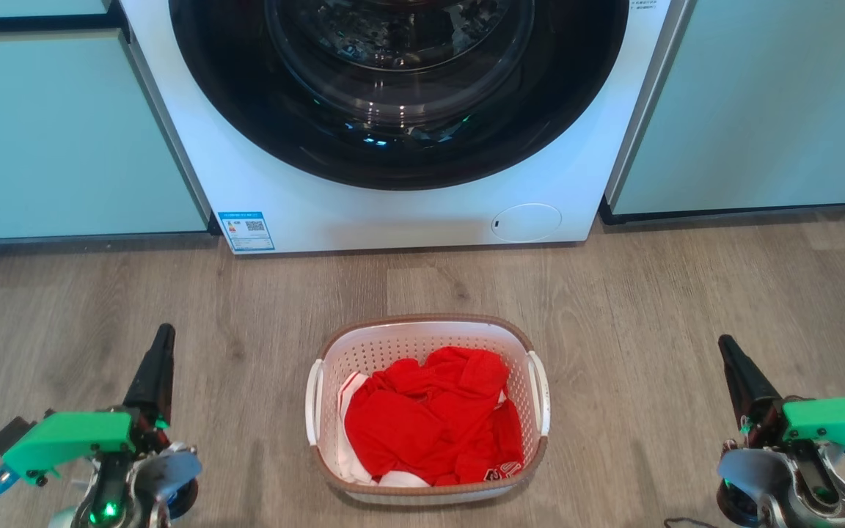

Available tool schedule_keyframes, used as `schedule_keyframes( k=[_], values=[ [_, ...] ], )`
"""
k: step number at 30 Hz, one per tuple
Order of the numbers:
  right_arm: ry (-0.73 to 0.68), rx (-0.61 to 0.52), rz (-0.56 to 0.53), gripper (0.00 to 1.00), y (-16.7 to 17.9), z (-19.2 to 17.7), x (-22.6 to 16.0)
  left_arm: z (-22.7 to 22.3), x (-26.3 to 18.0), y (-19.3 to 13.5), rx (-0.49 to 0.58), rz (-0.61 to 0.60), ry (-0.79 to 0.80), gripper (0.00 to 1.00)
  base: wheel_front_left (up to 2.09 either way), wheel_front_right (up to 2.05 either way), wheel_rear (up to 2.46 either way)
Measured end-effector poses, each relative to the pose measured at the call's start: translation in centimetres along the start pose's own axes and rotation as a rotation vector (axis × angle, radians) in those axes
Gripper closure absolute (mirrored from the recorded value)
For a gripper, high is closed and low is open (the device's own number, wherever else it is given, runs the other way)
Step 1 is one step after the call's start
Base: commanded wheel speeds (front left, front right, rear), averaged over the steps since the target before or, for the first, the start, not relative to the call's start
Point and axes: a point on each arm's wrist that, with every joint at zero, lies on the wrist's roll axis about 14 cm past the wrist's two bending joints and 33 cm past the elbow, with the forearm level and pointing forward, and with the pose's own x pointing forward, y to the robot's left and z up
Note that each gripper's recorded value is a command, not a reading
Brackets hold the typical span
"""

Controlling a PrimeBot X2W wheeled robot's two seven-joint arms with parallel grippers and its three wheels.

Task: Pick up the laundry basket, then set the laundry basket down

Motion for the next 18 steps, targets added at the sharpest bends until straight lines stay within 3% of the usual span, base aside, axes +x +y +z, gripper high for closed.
schedule_keyframes(
  k=[14,15,18],
  values=[
    [0.0,0.0,0.0,1.0,0.0,0.0,0.0,0.0,0.0,0.0,0.0,0.0,0.0,1.0,0.0,0.0,0.0],
    [0.0,0.0,0.0,0.0,0.0,0.0,0.0,0.0,0.0,0.0,0.0,0.0,0.0,0.0,0.0,0.0,0.0],
    [-0.001,0.01,-0.059,0.0,-2.0,-0.2,-0.7,0.0,-0.7,2.0,-0.005,0.06,0.0,0.0,0.0,0.0,0.0]
  ],
)
